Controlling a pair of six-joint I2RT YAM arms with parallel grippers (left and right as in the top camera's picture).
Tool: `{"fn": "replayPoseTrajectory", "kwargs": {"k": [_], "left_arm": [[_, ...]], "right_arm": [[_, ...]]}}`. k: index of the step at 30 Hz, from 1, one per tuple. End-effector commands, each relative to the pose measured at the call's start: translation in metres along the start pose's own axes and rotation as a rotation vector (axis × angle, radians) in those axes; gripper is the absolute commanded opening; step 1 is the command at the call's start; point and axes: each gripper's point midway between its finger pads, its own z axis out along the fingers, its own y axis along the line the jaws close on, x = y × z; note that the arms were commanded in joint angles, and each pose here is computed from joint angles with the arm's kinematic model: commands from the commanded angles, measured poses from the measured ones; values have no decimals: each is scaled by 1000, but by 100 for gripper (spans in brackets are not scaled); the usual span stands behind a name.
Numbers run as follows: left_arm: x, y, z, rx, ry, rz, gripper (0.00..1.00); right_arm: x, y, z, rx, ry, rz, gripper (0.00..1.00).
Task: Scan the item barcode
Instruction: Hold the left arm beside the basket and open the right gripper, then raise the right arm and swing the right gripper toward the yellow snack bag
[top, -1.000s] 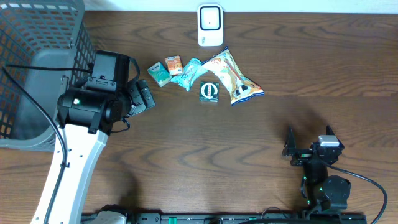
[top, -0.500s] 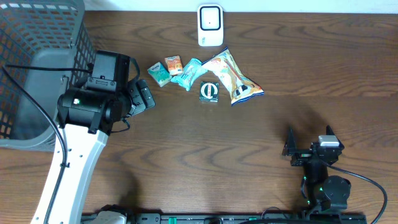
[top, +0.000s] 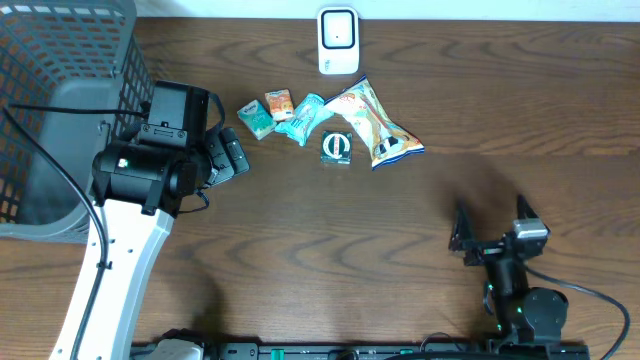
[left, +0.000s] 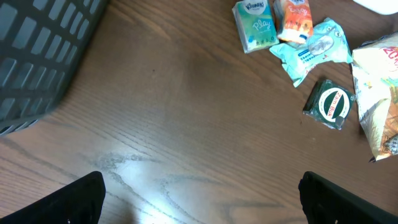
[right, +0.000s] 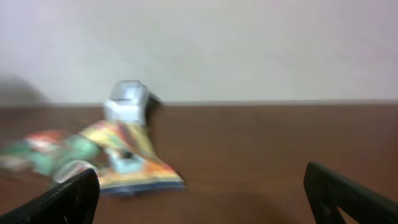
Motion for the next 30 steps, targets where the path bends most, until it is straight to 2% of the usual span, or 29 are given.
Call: {"fn": "replayPoseTrajectory", "kwargs": {"k": [1, 6, 14, 18, 23, 30], "left_arm": [[-1, 3, -1, -9, -7, -5, 97], [-1, 3, -1, -9, -7, -5, 98], [-1, 3, -1, -9, -7, -5, 97], [-1, 3, -1, -9, -7, -5, 98], [-1, 3, -1, -9, -7, -5, 98], [-1, 3, -1, -9, -7, -5, 98]], "right_arm": [[-13, 42, -6, -244, -38, 74, 99], [-42, 48, -10, -278, -155, 42, 99], [-51, 54, -14, -330, -166, 196, 99], [-71, 57, -20, -362, -234, 266, 99], [-100, 62, -33, -400, -359, 244, 99], [-107, 56, -34, -368, -395, 248, 99]]}}
